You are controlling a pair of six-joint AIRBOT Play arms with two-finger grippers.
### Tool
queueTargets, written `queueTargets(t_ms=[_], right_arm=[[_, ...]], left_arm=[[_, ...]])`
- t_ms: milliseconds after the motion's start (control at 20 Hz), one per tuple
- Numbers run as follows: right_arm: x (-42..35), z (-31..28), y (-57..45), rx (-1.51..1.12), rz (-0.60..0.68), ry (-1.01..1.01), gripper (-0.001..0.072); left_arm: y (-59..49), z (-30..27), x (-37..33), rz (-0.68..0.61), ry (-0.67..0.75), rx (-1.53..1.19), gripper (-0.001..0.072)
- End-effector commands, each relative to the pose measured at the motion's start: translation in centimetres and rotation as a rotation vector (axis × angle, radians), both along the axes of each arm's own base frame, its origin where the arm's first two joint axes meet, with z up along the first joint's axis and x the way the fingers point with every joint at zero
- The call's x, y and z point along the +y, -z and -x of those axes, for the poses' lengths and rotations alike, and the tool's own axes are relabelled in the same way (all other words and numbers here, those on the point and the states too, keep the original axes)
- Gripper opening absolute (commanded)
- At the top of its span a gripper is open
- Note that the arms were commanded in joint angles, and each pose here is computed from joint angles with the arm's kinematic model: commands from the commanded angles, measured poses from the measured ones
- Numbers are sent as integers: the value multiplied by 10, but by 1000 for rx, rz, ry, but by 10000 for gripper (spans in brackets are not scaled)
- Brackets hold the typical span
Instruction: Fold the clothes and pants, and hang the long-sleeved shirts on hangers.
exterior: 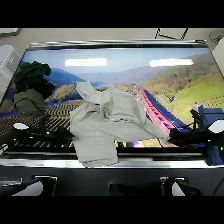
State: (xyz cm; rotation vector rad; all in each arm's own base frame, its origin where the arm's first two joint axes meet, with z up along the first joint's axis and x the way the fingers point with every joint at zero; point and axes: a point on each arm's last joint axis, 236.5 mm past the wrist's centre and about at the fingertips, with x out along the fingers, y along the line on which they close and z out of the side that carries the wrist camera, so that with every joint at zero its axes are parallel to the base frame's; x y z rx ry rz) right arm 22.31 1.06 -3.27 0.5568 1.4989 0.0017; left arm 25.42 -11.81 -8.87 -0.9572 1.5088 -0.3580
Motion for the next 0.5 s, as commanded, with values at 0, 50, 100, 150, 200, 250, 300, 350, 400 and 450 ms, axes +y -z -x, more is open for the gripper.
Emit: queueTargets(t_ms=[0,50,100,150,200,250,300,350,400,450], right_arm=[[3,1,-1,15,-14,25,40],[6,0,-2,10,-27,29,40],[9,-2,-3,5,-43,33,40],[11,-3,-5,0,-55,36,40],[14,-5,-6,-5,-66,39,40],[15,-6,-7,-11,-74,43,40],[16,-10,-9,-27,-78,42,40],[13,-21,-17,-76,-67,26,39],[8,-36,-34,-137,-45,14,39],[-2,-60,-63,-236,-7,18,39]], left_arm=[[12,-13,-21,-16,-74,-53,491],[16,-15,-24,-37,-91,-44,490],[18,-17,-26,-50,-104,-36,406],[18,-18,-29,-50,-106,-38,251],[15,-19,-32,-45,-93,-45,139],[8,-21,-35,-31,-59,-71,34],[-7,-27,-39,-15,-8,-132,33],[-30,-40,-42,-6,42,-226,33],[-68,-62,-42,-13,77,-372,32],[-116,-88,-39,-36,75,-531,33]])
